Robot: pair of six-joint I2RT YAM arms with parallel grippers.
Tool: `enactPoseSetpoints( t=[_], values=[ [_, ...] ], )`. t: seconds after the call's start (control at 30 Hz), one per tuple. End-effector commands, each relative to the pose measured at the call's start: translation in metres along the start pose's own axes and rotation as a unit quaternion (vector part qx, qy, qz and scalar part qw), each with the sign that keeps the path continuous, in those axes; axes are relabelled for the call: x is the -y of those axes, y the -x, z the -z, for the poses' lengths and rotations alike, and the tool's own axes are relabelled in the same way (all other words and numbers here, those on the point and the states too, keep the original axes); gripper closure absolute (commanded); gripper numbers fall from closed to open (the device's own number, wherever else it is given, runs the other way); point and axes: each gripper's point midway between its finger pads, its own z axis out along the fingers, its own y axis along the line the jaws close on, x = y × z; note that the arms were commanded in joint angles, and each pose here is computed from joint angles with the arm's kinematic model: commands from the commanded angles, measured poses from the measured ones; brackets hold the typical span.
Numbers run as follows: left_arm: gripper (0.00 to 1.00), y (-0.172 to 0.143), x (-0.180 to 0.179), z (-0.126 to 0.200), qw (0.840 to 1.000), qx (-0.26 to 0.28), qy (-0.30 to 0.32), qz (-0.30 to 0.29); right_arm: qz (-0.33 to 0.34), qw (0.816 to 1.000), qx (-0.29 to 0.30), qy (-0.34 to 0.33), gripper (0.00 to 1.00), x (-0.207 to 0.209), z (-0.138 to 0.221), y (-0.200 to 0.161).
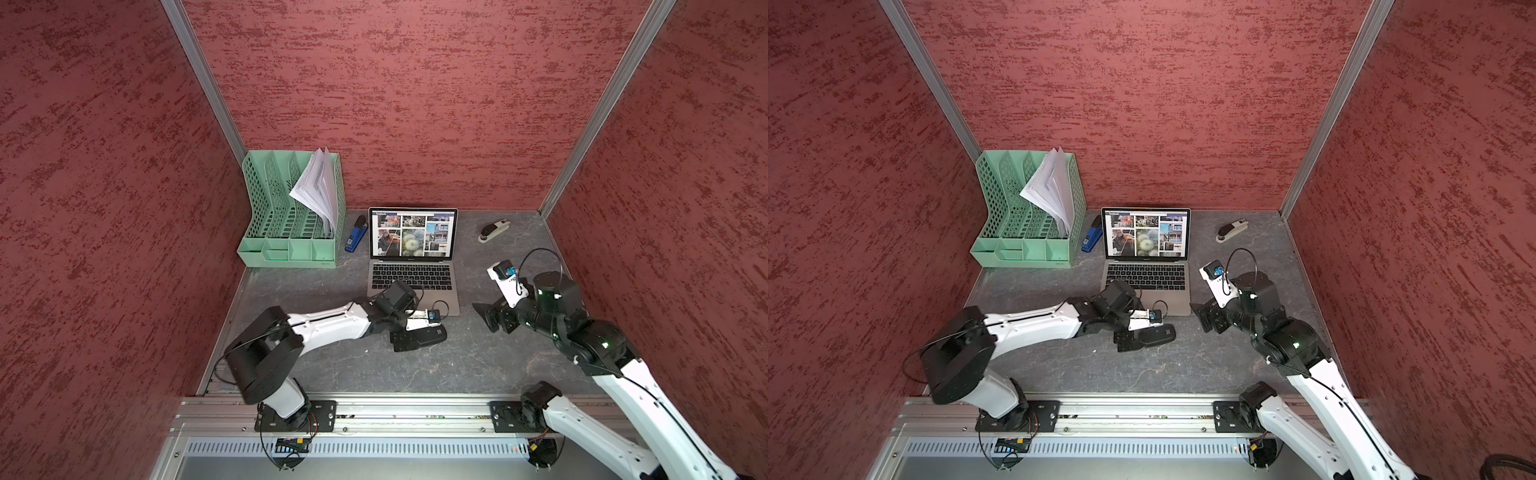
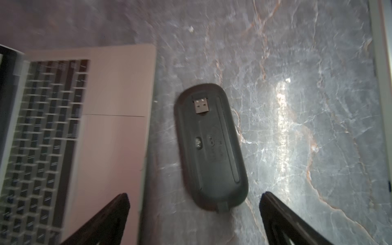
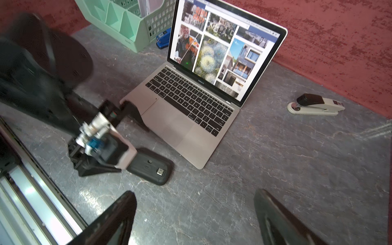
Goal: Remove the wireless mouse receiver from the laptop
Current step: Insert the USB plug into the mouse, then pick up the mouse from the center of the board.
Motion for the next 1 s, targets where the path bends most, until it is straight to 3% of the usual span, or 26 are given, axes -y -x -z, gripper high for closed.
enactPoseSetpoints(
  t=[0.0, 0.07, 0.17, 0.23, 0.33, 0.53, 0.67, 0.83, 0.97],
  values=[
    [0.0, 0.009, -0.033, 0.045, 0.995, 0.034, 0.082, 0.04, 0.045, 0.998, -0.023, 0.041, 0.11, -0.016, -0.003, -0.006],
    [0.0, 0.012, -0.049, 0.075, 0.988, 0.057, 0.116, 0.086, 0.071, 0.995, -0.048, 0.06, 0.13, -0.026, -0.012, -0.016],
    [0.0, 0.009, -0.075, 0.11, 0.965, 0.074, 0.146, 0.207, 0.147, 0.979, -0.1, 0.097, 0.14, -0.043, -0.027, -0.04],
    [0.0, 0.003, -0.09, 0.123, 0.947, 0.063, 0.157, 0.273, 0.212, 0.955, -0.137, 0.155, 0.14, -0.061, -0.031, -0.062],
    [0.0, -0.005, -0.096, 0.129, 0.935, 0.038, 0.15, 0.32, 0.296, 0.909, -0.169, 0.242, 0.15, -0.081, -0.035, -0.086],
    [0.0, 0.0, -0.1, 0.125, 0.916, 0.071, 0.099, 0.381, 0.353, 0.851, -0.214, 0.324, 0.17, -0.094, -0.072, -0.112],
    [0.0, -0.004, -0.101, 0.121, 0.911, 0.072, 0.099, 0.393, 0.356, 0.848, -0.206, 0.334, 0.18, -0.1, -0.104, -0.11],
    [0.0, 0.007, -0.103, 0.141, 0.913, 0.116, 0.12, 0.373, 0.346, 0.852, -0.19, 0.343, 0.16, -0.107, -0.143, -0.108],
    [0.0, -0.003, -0.107, 0.152, 0.9, 0.111, 0.116, 0.406, 0.346, 0.85, -0.201, 0.343, 0.17, -0.107, -0.164, -0.116]
  ],
)
